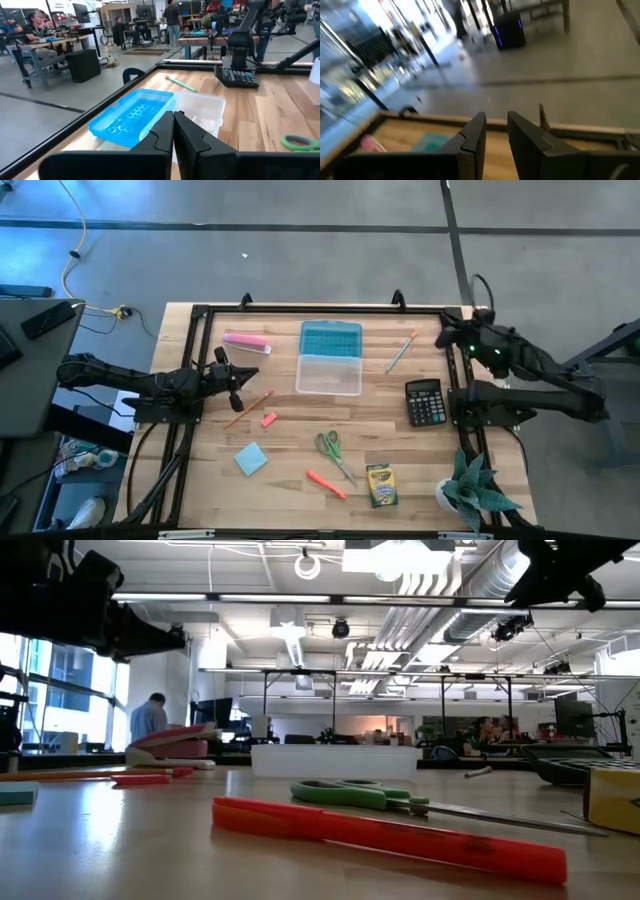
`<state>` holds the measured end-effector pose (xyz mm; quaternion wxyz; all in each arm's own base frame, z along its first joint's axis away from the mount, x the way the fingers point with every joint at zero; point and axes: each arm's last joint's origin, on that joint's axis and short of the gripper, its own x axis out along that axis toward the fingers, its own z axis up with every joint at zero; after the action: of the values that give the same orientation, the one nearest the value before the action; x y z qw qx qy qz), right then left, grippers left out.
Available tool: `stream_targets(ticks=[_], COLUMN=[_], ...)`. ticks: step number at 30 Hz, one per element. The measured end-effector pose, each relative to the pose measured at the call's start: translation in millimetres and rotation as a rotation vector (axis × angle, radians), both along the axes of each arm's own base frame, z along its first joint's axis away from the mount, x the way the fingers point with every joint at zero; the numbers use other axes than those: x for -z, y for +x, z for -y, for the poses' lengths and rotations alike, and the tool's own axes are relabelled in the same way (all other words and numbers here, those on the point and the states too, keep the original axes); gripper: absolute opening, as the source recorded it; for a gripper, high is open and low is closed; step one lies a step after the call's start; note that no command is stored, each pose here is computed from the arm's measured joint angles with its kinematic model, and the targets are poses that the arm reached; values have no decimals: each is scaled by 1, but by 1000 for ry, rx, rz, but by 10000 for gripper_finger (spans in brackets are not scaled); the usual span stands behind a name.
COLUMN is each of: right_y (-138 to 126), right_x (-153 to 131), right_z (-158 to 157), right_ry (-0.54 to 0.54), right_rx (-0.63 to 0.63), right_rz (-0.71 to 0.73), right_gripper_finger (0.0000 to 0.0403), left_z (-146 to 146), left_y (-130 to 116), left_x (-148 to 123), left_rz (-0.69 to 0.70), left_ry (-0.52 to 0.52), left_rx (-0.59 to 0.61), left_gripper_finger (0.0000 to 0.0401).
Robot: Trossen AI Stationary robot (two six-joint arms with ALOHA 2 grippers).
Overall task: Pack school essentials
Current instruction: Put the blue pencil into the blue supply box
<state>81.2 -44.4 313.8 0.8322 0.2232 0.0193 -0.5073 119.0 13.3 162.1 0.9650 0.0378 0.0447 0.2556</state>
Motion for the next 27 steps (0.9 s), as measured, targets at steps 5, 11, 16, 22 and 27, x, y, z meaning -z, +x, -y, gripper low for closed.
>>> stream_targets(ticks=[5, 11, 16, 22, 27], right_y=[18, 27, 23, 14, 15], right_x=[-12, -21, -14, 15, 43], right_z=[22, 56, 81, 102, 117], right_ry=[176, 404, 605, 802, 898], right_rx=[33, 129, 162, 168, 181], right_rz=[-103, -160, -202, -208, -180], right_gripper_finger=[72, 73, 73, 73, 73], left_z=[0, 0, 0, 0, 0], left_y=[0, 0, 0, 0, 0], left_x=[1, 1, 1, 1, 1], left_rz=[-19, -47, -56, -56, -56], left_ry=[20, 69, 84, 84, 84], left_rx=[4, 9, 5, 2, 1], left_gripper_finger=[0, 0, 0, 0, 0])
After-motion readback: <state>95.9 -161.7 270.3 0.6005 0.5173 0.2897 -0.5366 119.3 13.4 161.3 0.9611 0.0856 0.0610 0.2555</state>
